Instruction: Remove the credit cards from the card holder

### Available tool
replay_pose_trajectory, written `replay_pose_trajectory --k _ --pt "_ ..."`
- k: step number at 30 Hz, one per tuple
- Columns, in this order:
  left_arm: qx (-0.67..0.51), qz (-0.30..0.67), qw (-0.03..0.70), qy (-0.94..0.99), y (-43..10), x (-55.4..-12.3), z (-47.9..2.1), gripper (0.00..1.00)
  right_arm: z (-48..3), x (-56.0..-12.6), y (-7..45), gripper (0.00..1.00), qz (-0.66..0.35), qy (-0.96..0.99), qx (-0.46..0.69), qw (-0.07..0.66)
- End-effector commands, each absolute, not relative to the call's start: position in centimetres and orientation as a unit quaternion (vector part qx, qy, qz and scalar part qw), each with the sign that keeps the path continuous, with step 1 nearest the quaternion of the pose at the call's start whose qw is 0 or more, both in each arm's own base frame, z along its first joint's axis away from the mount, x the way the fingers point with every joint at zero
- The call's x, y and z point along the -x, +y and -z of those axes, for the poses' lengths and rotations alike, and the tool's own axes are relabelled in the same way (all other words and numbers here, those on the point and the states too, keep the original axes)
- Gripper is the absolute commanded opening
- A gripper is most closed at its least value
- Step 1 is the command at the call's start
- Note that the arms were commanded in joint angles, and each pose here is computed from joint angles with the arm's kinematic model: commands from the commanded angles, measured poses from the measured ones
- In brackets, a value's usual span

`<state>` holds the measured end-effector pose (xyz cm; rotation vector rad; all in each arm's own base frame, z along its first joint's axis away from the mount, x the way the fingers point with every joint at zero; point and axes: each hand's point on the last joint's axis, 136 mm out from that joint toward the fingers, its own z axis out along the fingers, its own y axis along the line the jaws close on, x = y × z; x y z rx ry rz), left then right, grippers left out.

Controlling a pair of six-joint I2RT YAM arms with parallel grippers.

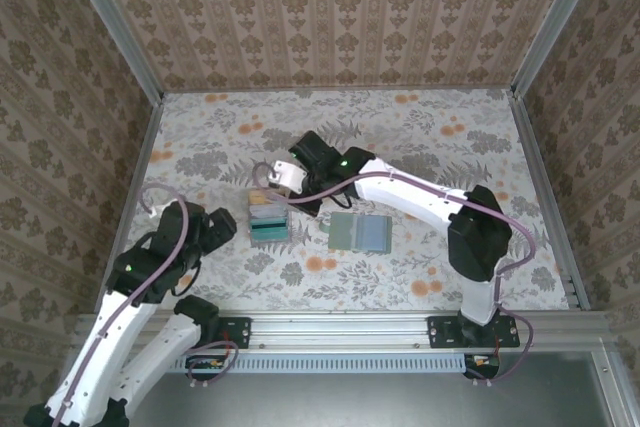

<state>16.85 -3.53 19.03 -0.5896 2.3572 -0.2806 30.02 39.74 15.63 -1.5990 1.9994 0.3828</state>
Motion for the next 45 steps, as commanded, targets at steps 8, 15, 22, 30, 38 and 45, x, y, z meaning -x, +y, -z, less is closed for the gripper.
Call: replay_pose_trajectory --k 8,15,22,30,38,45 --pt "0.259 0.063 0.335 0.904 -0.7 -14.3 -17.9 1.0 -14.0 -30.5 43.1 0.0 -0.102 0.699 0.657 0.264" --pt "0.255 0.067 0.332 0.906 -0.8 -14.2 -17.8 1.0 -12.0 -31.5 43.3 0.0 -0.076 0.699 0.663 0.258" --pt "0.254 0.067 0.33 0.907 -0.9 -14.2 -17.6 1.0 -11.4 -31.6 43.8 0.0 -0.08 0.698 0.665 0.254" --pt "0.249 0.074 0.329 0.908 -1.2 -14.4 -17.6 1.0 -10.2 -31.4 44.1 0.0 -0.087 0.703 0.663 0.242" --pt "0.244 0.075 0.331 0.909 -1.3 -14.5 -17.7 1.0 -10.4 -31.8 44.2 0.23 -0.084 0.711 0.651 0.25" --pt "0.23 0.08 0.329 0.913 -2.2 -15.5 -17.8 1.0 -13.3 -33.1 43.7 0.39 -0.078 0.732 0.612 0.29"
